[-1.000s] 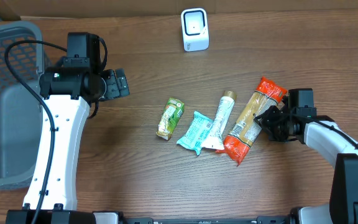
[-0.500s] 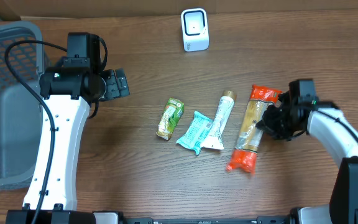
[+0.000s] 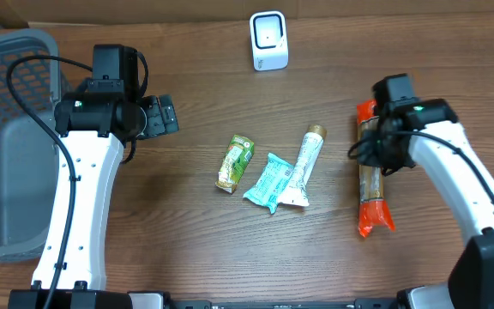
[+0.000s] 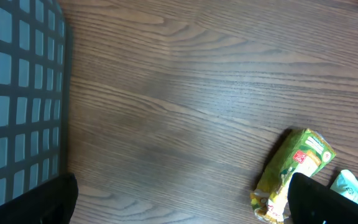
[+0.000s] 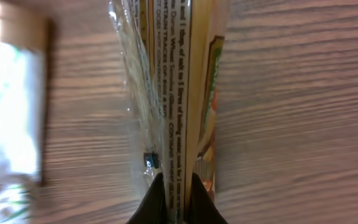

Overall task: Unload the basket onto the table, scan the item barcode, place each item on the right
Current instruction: 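Rotate the spaghetti package upright with the right gripper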

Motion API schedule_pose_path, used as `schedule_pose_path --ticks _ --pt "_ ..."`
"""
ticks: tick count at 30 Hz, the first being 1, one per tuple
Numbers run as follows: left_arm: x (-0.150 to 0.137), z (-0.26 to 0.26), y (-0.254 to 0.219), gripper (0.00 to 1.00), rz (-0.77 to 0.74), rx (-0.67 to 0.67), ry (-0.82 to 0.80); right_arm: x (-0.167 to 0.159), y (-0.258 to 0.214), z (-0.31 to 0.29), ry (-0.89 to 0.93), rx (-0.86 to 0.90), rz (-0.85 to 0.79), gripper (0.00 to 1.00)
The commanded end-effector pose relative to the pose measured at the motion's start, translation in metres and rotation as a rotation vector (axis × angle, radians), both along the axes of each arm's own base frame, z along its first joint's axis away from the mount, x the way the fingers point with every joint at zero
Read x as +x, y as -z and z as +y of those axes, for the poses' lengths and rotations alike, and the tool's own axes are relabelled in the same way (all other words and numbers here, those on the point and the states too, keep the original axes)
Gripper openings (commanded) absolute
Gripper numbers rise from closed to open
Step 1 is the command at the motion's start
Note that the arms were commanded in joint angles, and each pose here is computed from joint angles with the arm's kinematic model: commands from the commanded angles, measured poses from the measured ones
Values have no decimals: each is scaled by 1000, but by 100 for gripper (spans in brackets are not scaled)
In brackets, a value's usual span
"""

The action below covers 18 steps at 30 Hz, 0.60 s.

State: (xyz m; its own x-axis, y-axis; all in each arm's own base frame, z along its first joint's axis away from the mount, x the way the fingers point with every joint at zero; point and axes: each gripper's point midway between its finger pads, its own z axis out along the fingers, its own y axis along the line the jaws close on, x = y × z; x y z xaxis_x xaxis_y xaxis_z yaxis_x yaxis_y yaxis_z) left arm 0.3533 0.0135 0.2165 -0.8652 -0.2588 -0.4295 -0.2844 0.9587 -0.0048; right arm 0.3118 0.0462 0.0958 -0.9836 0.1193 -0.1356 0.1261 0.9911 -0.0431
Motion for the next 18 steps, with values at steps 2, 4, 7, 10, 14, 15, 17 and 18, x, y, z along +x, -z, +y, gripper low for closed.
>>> schedule_pose_path --ticks 2,4,7,10,14,15,17,18 --pt "0 1 3 100 8 6 -7 12 5 -13 -19 -141 -7 4" --pt "0 1 3 99 8 6 -7 11 16 -10 -32 -149 25 4" --pt "0 1 3 99 8 6 -7 8 32 -1 -64 -160 76 11" --pt "0 1 3 99 8 6 -7 4 40 15 -94 -117 100 27" --pt "0 1 3 100 8 6 -7 4 41 26 -111 -69 101 62" --pt "0 1 3 100 8 6 -7 5 41 24 -103 -68 103 68" --pt "0 1 3 100 8 6 -7 5 41 18 -81 -61 106 74" --pt "0 1 3 100 8 6 -7 6 42 14 -66 -49 109 76"
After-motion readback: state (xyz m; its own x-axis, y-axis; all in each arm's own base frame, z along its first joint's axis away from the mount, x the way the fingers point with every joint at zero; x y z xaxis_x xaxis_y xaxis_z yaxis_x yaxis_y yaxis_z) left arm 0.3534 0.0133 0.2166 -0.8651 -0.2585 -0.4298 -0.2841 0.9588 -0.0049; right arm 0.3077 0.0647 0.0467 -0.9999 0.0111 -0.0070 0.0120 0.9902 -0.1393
